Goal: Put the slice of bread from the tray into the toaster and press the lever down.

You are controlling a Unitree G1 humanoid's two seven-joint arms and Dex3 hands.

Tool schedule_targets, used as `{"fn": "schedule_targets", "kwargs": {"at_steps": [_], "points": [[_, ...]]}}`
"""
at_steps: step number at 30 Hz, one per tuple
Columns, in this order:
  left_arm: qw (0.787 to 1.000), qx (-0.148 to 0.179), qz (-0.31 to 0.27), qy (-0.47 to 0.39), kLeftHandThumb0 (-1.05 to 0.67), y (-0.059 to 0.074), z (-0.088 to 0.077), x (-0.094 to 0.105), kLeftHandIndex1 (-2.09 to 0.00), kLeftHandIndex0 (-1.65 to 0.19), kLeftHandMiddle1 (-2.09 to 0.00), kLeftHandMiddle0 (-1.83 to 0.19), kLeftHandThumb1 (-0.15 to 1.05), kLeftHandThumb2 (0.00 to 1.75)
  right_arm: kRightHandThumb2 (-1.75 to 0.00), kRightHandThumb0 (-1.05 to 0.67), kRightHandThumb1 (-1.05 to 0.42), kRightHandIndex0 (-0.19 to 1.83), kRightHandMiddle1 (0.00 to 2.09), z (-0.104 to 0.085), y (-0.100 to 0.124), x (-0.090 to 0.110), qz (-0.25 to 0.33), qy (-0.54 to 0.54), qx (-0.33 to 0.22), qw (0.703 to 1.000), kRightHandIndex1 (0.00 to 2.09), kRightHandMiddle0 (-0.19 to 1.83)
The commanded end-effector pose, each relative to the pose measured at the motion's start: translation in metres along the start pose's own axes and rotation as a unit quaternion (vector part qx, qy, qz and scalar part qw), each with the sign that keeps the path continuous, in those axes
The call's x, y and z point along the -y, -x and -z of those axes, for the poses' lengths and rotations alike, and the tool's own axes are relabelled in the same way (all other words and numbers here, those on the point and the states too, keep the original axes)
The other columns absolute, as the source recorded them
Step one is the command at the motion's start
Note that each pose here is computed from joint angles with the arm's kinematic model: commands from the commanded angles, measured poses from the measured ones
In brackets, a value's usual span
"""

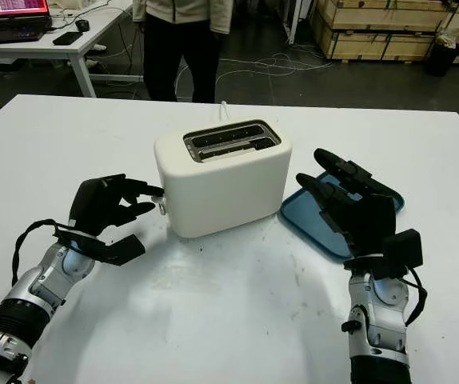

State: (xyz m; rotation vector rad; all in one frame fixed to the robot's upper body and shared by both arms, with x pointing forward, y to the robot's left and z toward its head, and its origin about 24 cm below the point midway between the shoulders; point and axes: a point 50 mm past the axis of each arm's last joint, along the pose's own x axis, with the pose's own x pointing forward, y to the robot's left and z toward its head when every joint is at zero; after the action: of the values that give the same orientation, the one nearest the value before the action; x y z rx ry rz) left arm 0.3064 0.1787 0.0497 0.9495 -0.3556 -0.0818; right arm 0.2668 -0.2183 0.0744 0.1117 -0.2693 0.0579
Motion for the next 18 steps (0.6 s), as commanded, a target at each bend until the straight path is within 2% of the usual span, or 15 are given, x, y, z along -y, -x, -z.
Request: {"fn": "schedule_targets", "kwargs": {"at_steps": [1, 8, 13, 18], "points": [[0.989, -0.002, 0.145, -0.011, -0.17, 0.020, -0.008, 0.051, 0.00, -1.20, -1.16, -0.82, 0.84, 0.01, -0.20, -0.26, -0.92, 0.97, 0.00, -0.004, -0.004, -0.002, 0.001, -0.001, 0.021, 1.000, 0.00, 0.82], [0.989, 0.054, 0.132, -0.028, -0.14, 0.007, -0.014, 0.032, -0.02, -1.25, -1.21, -0.90, 0.79, 0.01, -0.21, -0.27, -0.92, 0.98, 0.00, -0.005, -0.001, -0.002, 0.004, 0.009, 0.026, 1.000, 0.01, 0.82], [0.985, 0.071, 0.149, -0.055, -0.22, -0.005, -0.016, 0.017, -0.02, -1.24, -1.15, -0.89, 0.80, 0.01, -0.21, -0.26, -0.92, 0.98, 0.00, -0.005, 0.002, -0.002, 0.008, 0.004, 0.023, 1.000, 0.01, 0.82], [0.979, 0.078, 0.167, -0.084, -0.28, -0.011, -0.018, 0.012, -0.02, -1.26, -1.11, -0.91, 0.82, 0.01, -0.21, -0.26, -0.92, 0.98, 0.00, -0.005, 0.003, 0.000, 0.011, 0.013, 0.023, 1.000, 0.00, 0.82]]}}
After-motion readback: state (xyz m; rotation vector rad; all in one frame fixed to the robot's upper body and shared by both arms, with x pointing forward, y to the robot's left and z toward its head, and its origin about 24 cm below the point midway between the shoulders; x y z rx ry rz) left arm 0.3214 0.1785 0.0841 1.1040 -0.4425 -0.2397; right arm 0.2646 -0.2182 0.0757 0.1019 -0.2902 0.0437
